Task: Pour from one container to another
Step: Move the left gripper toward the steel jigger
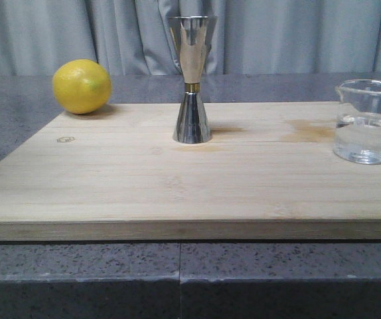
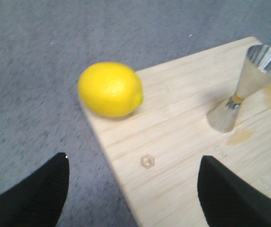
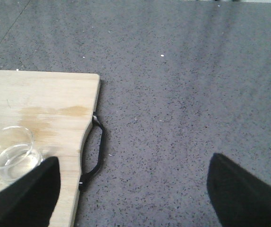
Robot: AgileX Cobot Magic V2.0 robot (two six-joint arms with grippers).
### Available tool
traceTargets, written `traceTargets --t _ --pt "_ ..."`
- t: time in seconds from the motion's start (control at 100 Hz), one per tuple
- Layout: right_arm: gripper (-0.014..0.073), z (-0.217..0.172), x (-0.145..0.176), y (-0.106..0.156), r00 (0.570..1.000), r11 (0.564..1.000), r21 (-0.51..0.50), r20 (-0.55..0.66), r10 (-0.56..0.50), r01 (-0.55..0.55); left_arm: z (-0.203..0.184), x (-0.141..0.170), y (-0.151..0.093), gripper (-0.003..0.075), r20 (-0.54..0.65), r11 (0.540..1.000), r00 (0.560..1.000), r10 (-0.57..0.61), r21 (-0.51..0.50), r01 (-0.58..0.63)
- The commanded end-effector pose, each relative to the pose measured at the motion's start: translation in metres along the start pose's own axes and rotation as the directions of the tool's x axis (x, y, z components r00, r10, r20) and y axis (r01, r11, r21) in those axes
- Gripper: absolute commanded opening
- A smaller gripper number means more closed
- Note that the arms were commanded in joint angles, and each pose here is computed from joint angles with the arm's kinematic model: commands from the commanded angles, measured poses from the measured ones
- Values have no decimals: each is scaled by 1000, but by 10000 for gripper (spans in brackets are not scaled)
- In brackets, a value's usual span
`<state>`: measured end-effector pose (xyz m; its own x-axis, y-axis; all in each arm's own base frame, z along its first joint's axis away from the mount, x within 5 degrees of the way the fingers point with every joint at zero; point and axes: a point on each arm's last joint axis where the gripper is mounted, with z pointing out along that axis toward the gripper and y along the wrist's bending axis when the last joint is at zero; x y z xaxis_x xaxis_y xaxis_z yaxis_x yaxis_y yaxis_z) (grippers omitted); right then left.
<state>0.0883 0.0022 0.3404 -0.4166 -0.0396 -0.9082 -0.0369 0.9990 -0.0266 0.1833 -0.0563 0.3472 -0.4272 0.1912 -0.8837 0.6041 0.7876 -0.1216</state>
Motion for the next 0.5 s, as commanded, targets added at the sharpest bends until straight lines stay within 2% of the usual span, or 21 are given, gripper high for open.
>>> traceTargets --t 0.0,0.19,0.49 --pt "575 -4 -17 -1 995 1000 7 98 -10 9 5 -12 1 526 147 999 989 26 28 -31" --pt "575 -4 -17 -1 994 1000 7 106 -10 9 29 -5 6 526 192 987 981 41 144 -69" --pt "575 -4 -20 -1 991 1000 8 137 -10 9 68 5 15 526 241 922 968 75 352 -159"
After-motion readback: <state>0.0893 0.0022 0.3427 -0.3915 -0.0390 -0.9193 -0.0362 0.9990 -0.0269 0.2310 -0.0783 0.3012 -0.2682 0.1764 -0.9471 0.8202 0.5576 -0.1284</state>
